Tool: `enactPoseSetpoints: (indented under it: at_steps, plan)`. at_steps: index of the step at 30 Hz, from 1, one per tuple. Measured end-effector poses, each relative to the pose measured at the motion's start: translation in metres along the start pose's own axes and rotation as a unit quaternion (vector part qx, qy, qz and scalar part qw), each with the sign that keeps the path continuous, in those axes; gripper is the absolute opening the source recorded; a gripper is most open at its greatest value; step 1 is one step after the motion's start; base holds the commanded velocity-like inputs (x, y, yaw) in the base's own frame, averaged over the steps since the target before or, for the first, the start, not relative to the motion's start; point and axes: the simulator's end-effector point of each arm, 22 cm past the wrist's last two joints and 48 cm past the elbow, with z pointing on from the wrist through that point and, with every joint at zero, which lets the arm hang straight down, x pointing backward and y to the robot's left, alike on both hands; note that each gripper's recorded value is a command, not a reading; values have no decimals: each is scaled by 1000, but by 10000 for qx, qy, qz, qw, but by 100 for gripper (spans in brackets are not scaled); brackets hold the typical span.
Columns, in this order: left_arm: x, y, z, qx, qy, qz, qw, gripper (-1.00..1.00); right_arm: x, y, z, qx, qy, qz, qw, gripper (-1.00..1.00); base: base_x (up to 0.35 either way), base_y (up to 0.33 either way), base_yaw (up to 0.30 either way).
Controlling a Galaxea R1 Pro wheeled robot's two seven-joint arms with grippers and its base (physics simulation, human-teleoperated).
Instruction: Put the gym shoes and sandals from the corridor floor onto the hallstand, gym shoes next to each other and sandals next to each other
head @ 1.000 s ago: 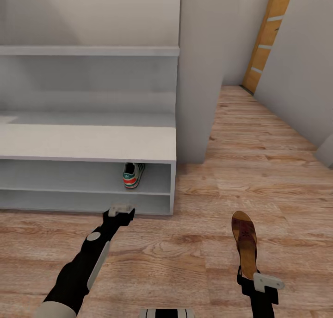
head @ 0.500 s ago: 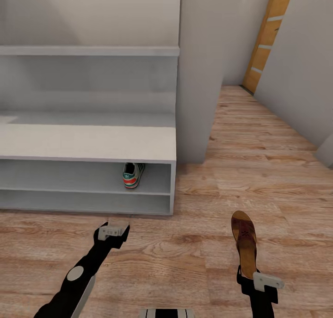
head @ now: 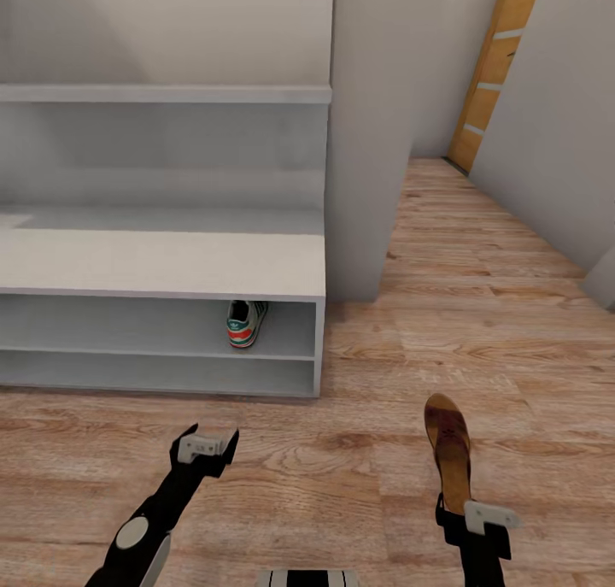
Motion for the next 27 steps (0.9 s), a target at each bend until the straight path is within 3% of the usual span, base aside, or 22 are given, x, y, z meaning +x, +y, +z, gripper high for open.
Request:
enactPoseSetpoints:
  at_steps: [20,27]
  plan:
    - [2,-2,-2,-30,-39,-191,9998,100,7,7,4,-109,296,-112,9994,-100,0,2,0]
    - [4,-2,-2,-33,-27,-262,9996,100,9,10,4,-180,313,-119,9993,-100,0,130,0]
